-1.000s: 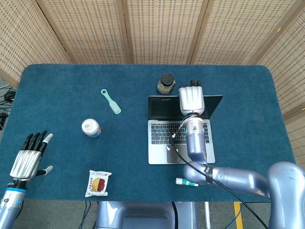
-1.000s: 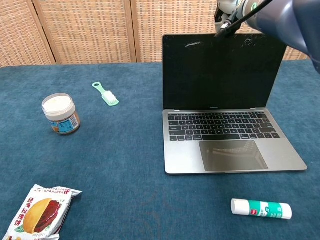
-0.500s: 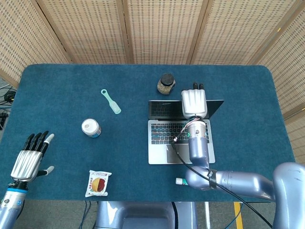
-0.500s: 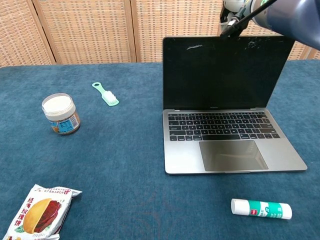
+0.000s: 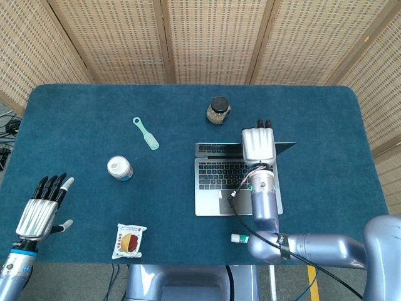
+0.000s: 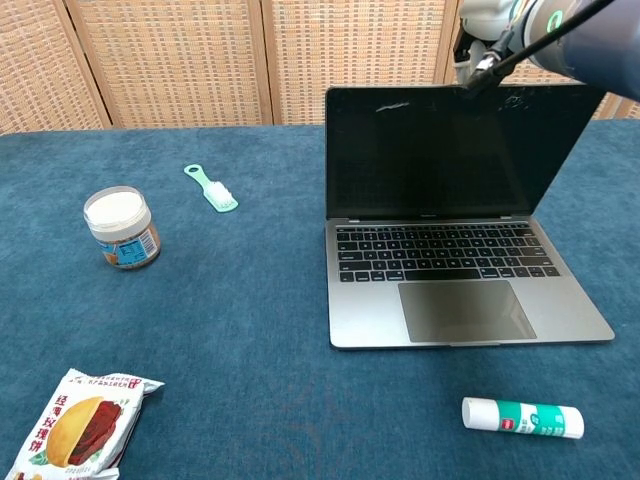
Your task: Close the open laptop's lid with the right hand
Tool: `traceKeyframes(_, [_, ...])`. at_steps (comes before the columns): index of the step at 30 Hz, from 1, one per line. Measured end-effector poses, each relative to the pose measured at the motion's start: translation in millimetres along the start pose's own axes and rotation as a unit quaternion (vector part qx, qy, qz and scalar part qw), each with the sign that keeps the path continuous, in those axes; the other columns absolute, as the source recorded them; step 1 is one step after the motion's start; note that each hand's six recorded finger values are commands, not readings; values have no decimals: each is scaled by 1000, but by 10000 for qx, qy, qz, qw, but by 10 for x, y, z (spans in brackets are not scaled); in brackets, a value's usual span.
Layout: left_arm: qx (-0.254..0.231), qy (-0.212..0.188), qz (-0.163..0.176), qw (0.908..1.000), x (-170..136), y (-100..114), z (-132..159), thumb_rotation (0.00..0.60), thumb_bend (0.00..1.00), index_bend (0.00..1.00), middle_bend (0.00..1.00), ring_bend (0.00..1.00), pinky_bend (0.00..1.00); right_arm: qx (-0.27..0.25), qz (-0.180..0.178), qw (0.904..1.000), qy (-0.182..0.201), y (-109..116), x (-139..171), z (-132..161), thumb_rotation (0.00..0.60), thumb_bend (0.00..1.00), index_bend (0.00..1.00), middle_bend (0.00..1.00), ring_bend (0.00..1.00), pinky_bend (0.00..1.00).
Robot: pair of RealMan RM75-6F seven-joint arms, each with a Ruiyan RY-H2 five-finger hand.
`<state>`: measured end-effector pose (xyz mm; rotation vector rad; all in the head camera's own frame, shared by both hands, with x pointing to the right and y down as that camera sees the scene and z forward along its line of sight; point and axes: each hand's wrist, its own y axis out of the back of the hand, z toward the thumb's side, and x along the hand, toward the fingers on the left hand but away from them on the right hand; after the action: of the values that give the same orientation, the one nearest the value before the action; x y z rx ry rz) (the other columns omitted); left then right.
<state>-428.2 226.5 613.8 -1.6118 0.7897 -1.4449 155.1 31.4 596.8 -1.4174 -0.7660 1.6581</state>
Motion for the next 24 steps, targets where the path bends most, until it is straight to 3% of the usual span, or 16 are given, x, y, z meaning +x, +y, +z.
traceKeyframes(24, [25, -107, 3, 9999, -42, 0, 52, 600, 0, 0, 0, 0, 0, -121, 298, 9994, 86, -160, 452, -110, 600, 1000, 494, 505, 192, 185])
